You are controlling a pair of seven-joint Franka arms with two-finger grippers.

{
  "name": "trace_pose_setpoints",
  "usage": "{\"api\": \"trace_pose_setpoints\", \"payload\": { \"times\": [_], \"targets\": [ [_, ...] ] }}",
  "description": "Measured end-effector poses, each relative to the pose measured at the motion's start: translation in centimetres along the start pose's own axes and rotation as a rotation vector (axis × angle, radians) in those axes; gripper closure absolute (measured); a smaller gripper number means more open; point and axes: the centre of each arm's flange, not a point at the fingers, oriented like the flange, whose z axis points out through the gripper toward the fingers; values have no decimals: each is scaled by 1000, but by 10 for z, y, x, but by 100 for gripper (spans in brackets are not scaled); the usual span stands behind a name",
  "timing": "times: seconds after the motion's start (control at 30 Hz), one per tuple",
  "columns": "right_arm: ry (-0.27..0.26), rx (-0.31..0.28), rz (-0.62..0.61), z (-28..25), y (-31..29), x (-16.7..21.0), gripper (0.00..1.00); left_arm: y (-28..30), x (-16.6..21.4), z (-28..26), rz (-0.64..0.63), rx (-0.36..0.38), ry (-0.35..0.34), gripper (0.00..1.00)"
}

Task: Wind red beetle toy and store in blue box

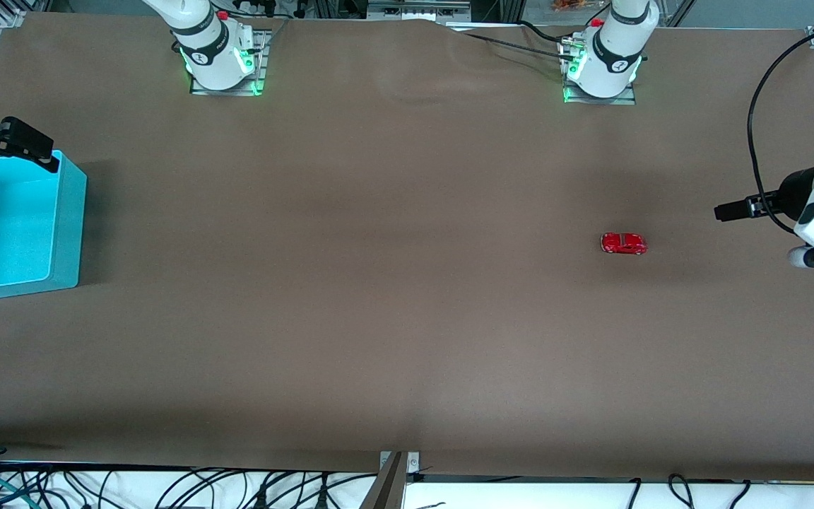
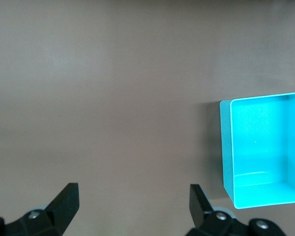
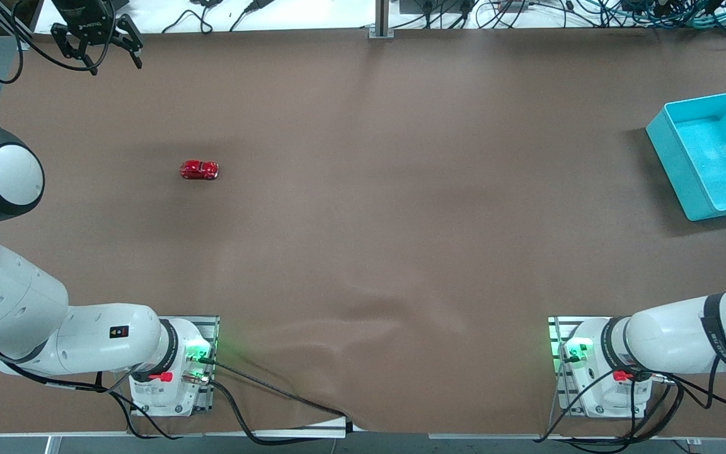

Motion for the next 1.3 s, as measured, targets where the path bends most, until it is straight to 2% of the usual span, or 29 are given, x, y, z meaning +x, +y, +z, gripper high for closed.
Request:
{"api": "trace_pose_setpoints", "payload": {
  "times": [0.2, 0.37, 0.77, 0.97, 1.3],
  "targets": [
    [0, 0, 0, 0, 0, 0, 0, 1, 20, 36, -232, -14, -27, 0],
    [0, 0, 0, 0, 0, 0, 0, 2, 29, 62, -377, -21, -32, 0],
    [-1, 0, 0, 0, 0, 0, 0, 15, 40, 111, -688, -116, -11, 0],
    [-2, 0, 0, 0, 0, 0, 0, 26, 36, 139, -797, -136, 9, 0],
    [-3, 0, 0, 0, 0, 0, 0, 39, 24, 187, -844, -151, 27, 0]
  ]
}}
